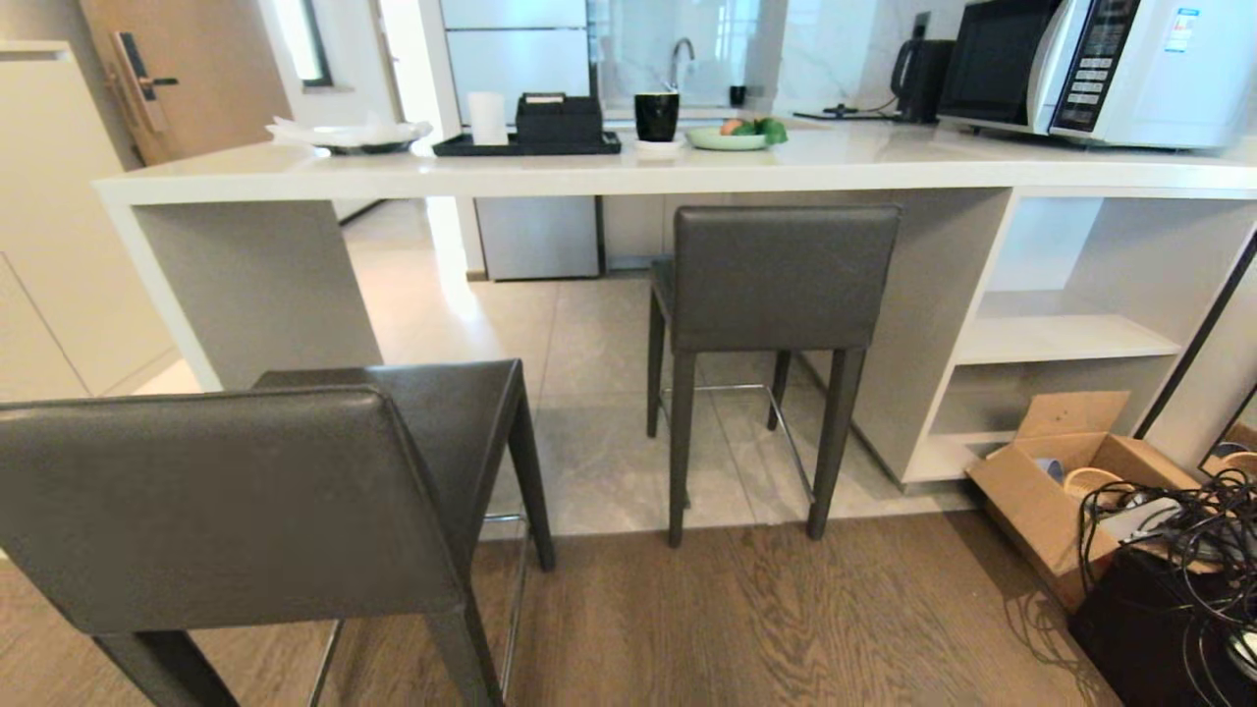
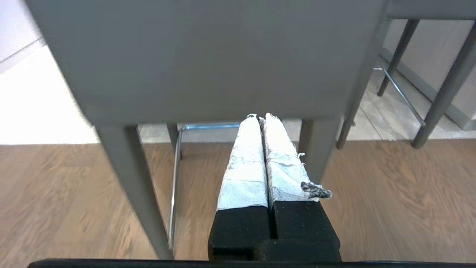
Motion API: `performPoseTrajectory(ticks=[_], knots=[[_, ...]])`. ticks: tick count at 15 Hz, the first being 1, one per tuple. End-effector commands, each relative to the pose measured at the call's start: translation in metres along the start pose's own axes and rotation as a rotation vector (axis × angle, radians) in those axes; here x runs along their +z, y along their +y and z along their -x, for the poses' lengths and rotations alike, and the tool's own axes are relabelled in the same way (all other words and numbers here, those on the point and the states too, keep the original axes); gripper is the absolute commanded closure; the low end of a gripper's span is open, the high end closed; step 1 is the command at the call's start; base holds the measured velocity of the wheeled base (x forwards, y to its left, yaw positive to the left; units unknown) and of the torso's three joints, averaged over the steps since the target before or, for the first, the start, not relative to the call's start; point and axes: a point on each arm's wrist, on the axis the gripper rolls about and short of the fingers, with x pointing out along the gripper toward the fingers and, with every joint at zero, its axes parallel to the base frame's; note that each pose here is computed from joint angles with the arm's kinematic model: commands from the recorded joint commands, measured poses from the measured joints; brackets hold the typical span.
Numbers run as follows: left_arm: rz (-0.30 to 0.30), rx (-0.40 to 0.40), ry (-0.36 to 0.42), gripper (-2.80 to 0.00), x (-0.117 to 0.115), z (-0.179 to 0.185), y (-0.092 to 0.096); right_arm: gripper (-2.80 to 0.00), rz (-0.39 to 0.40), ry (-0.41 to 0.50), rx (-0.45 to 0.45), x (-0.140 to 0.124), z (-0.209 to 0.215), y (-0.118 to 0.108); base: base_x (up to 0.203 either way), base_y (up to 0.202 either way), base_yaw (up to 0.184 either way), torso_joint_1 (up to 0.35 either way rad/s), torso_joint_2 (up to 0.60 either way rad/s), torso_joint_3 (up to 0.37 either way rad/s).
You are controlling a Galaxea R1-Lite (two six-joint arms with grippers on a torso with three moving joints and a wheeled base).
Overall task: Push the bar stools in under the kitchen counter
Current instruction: Push the gray chair back under the dining table
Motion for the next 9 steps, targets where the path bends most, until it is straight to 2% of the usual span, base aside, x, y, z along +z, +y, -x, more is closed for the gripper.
performPoseTrajectory(ticks=[1, 3, 9], knots=[[0.0, 0.0, 0.001, 0.0, 0.0, -0.0001, 0.0, 0.0, 0.0, 0.002, 0.001, 0.0, -0.0001, 0.0, -0.199, 0.0, -0.001, 0.002, 0.0, 0.005], [0.0, 0.0, 0.001, 0.0, 0.0, -0.0001, 0.0, 0.0, 0.0, 0.002, 0.001, 0.0, -0.0001, 0.0, -0.154, 0.0, -0.001, -0.001, 0.0, 0.003], [0.0, 0.0, 0.001, 0.0, 0.0, -0.0001, 0.0, 0.0, 0.0, 0.002, 0.001, 0.0, -0.0001, 0.0, 0.0, 0.0, 0.0, 0.0, 0.0, 0.0]])
